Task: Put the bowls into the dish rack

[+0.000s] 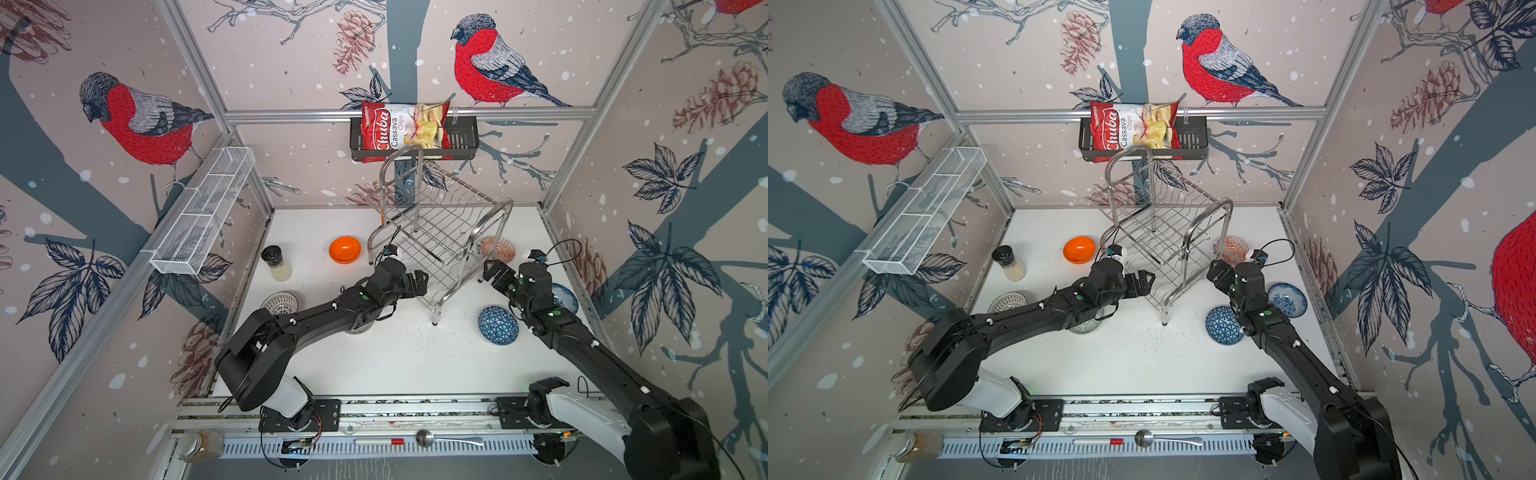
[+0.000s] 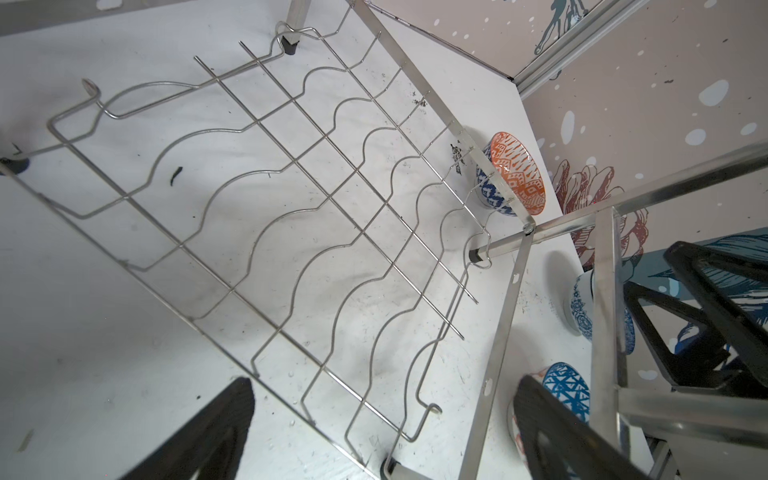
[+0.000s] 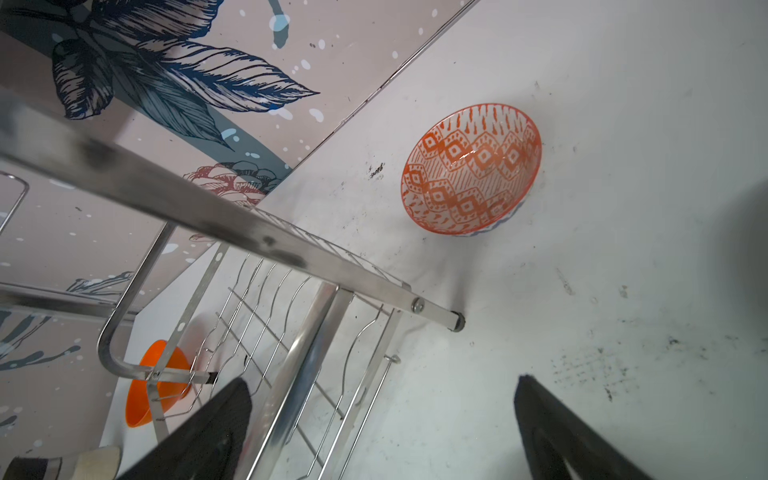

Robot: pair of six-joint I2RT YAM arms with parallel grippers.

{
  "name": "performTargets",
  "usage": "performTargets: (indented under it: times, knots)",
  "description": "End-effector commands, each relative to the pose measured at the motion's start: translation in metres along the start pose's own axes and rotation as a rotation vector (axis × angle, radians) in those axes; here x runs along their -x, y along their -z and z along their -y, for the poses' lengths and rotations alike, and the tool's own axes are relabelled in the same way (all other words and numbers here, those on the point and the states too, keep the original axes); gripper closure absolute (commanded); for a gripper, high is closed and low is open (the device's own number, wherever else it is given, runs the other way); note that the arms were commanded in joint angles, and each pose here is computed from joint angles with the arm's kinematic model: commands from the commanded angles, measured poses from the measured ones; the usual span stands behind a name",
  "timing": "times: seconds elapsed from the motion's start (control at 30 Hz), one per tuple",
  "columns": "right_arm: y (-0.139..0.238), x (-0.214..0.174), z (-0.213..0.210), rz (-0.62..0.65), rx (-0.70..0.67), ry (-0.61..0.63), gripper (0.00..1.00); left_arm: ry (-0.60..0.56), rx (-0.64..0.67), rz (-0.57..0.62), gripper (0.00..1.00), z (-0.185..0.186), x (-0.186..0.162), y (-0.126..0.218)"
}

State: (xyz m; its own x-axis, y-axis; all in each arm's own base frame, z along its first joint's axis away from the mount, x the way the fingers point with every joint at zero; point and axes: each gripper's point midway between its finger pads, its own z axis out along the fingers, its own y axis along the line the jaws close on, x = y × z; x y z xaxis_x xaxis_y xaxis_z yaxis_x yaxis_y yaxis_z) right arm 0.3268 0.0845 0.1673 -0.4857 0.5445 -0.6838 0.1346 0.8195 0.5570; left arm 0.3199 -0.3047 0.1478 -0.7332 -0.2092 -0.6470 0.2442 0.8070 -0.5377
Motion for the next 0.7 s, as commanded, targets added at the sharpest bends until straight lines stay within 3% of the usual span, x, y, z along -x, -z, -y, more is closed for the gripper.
performTargets:
  times: [0.0,0.17,0.67]
  knots:
    - [0.006,-0.007,-0.01,-0.049,0.063,0.015,0.0,-0.034,0.028,-0.005,0.03,-0.007,-0.001,0.005]
    - [0.012,-0.018,-0.019,-0.083,0.141,-0.039,0.0,-0.008,0.031,-0.01,0.03,-0.013,-0.005,0.011]
    - [0.007,-0.031,-0.027,-0.148,0.194,-0.1,0.01,0.041,0.021,-0.014,0.02,-0.033,-0.02,0.026]
